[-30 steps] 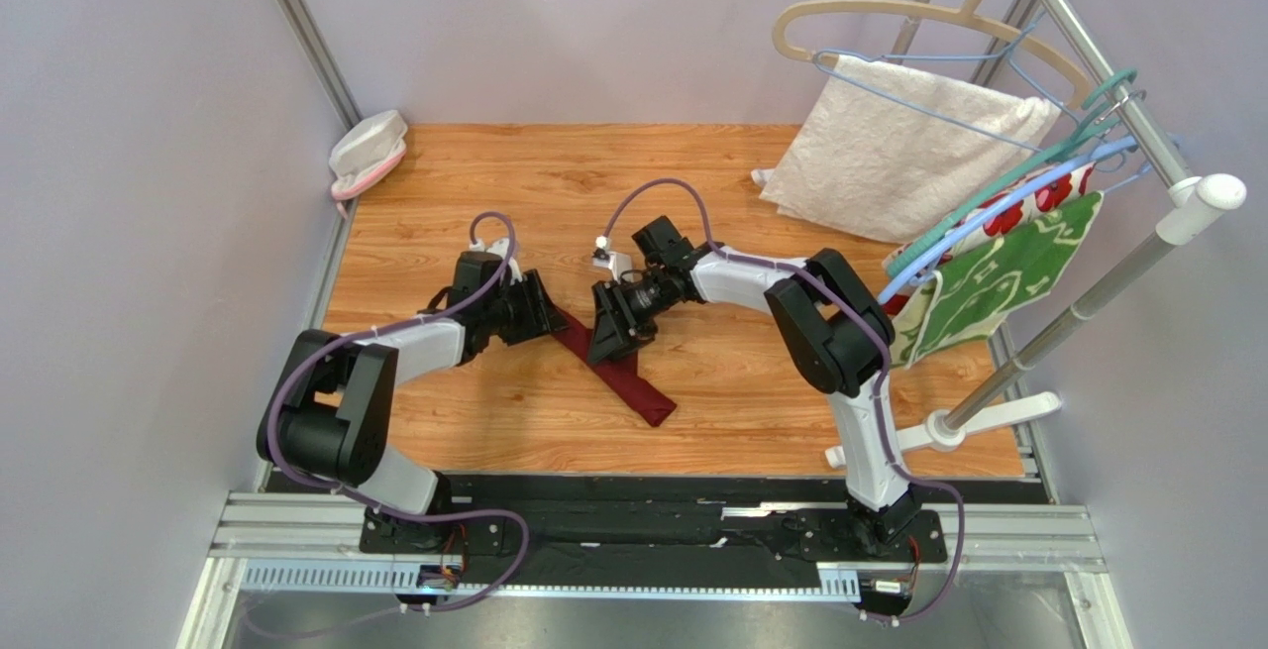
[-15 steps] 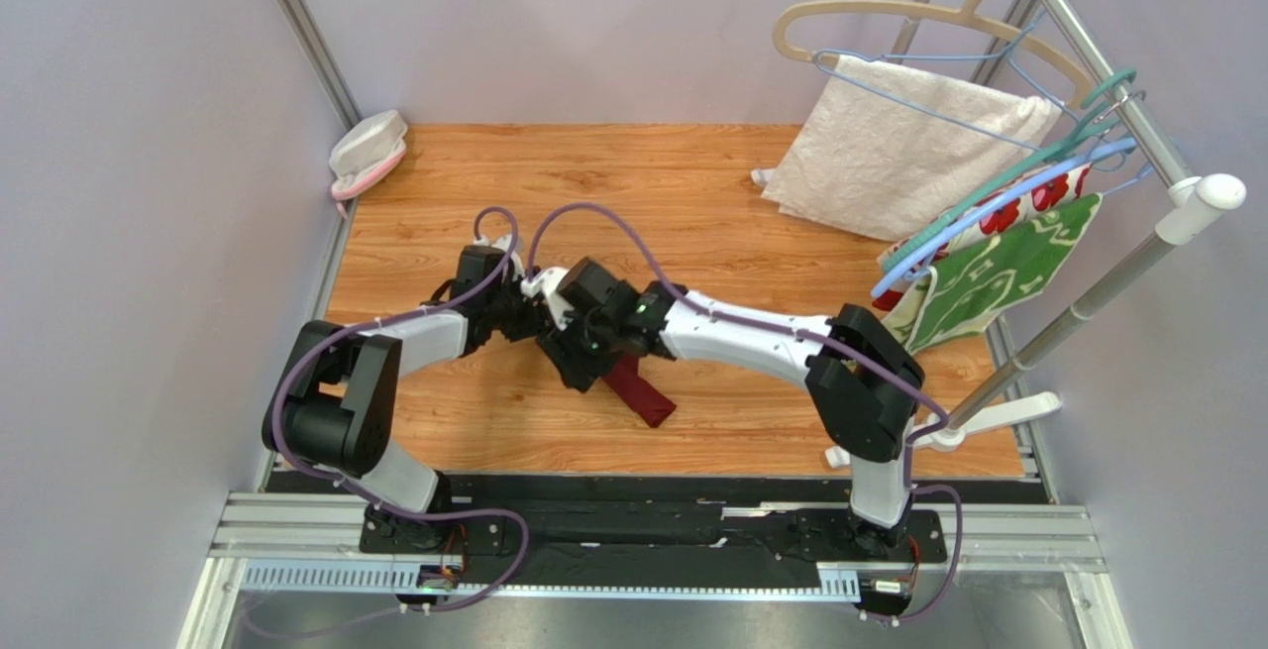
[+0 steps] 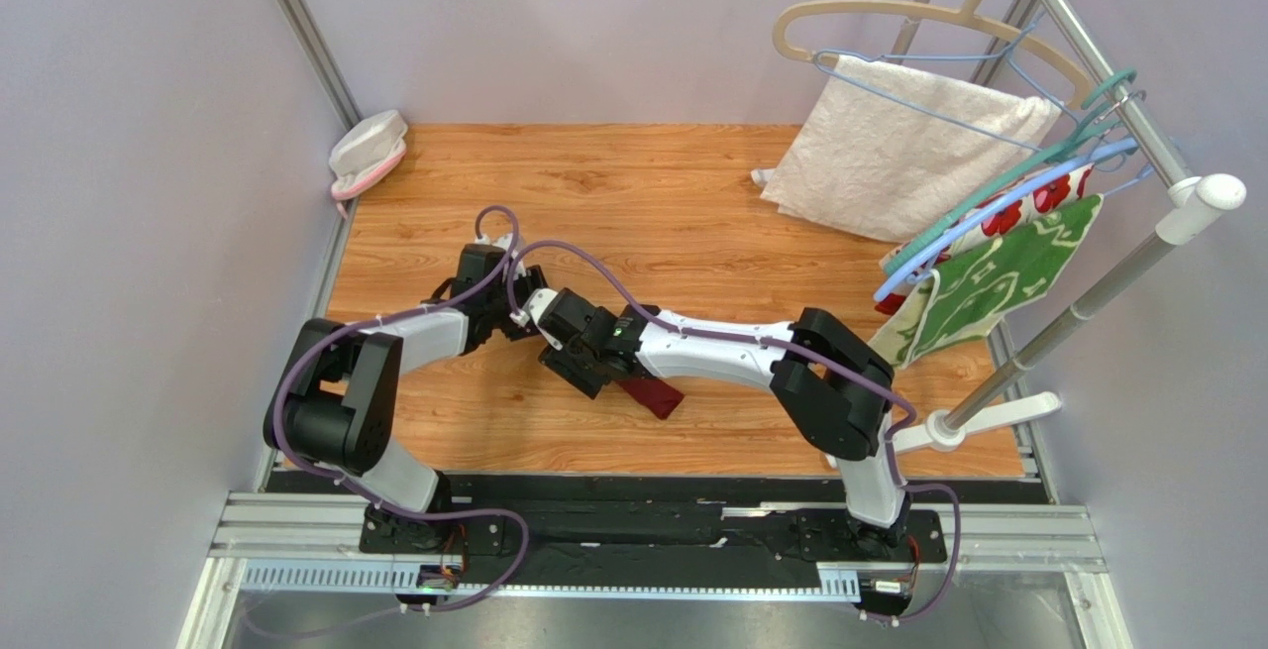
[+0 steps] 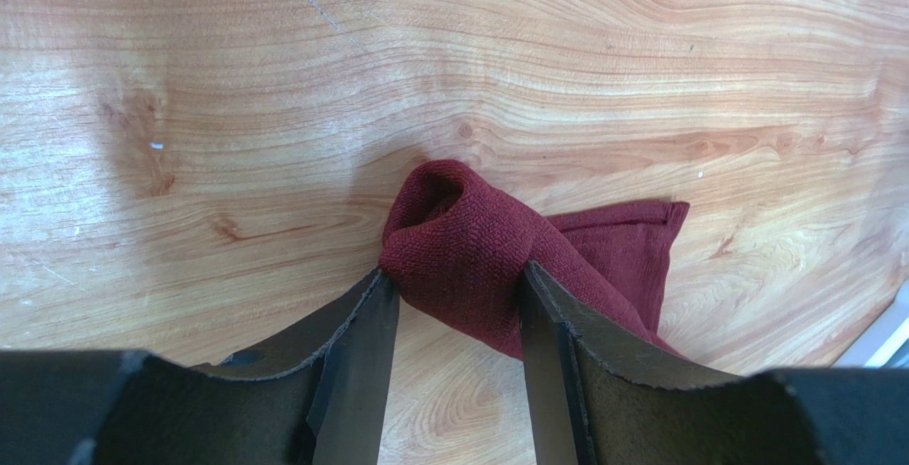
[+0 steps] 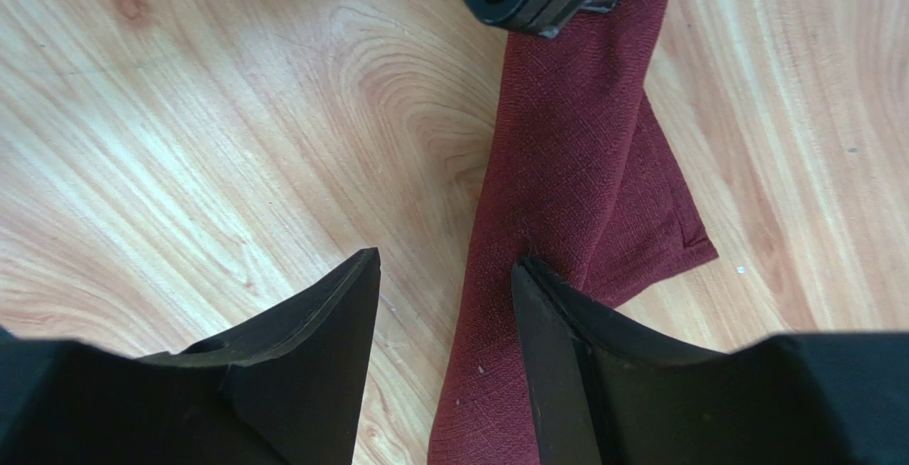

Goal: Fold the napkin, place the utensils inside, and roll it up
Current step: Roll the napkin with the utensil

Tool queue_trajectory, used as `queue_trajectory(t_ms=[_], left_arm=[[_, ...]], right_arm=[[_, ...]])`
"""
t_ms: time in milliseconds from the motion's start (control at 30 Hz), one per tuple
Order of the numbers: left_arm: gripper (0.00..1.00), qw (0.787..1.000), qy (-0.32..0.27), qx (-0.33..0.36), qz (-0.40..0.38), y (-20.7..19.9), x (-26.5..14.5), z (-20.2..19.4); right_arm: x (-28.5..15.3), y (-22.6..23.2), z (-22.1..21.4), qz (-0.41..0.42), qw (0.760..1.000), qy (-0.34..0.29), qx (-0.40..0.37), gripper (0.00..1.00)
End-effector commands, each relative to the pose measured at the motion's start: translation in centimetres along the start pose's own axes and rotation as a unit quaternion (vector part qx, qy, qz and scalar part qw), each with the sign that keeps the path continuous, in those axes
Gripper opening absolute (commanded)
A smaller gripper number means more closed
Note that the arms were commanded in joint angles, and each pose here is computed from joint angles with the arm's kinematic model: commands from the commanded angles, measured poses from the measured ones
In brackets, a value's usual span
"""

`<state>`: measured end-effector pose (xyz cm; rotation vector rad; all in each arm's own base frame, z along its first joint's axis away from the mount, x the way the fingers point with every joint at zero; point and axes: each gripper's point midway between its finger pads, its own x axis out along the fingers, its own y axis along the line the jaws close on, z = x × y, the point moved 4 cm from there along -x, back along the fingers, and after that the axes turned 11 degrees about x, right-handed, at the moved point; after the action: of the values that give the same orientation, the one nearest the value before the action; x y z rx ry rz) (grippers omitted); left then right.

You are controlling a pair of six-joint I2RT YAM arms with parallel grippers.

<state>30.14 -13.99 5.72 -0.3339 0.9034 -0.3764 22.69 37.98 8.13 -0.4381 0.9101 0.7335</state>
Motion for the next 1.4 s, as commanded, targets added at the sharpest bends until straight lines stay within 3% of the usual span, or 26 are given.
queue_trajectory(t_ms=[0, 533, 1067, 1267, 1367], left_arm=[[0.52, 1.000, 0.002, 0.010, 0.000, 0.0, 0.1, 0.6], [0.52, 1.000, 0.005, 0.015, 0.001, 0.0, 0.0, 0.7], [0.52, 1.000, 0.005, 0.017, -0.001, -0.1, 0.0, 0.7], [0.52, 1.000, 0.002, 0.024, -0.005, -0.2, -0.1, 0.9], [0.59, 0.999, -0.005, 0.028, -0.015, -0.6, -0.2, 1.3]], right_arm=[[0.8, -1.4, 0.9, -0.050, 0.998, -0.019, -0.020, 0.55], [-1.2, -1.9, 1.9, -0.070, 0.993, -0.077, -0.055, 0.57], [1.4, -3.7, 0.8, -0.101, 0.991, -0.051, -0.071, 0.57], [2.8, -4.3, -0.5, -0.052, 0.998, -0.024, -0.040, 0.48], [3.1, -3.9, -1.4, 0.011, 1.000, 0.004, -0.009, 0.32]])
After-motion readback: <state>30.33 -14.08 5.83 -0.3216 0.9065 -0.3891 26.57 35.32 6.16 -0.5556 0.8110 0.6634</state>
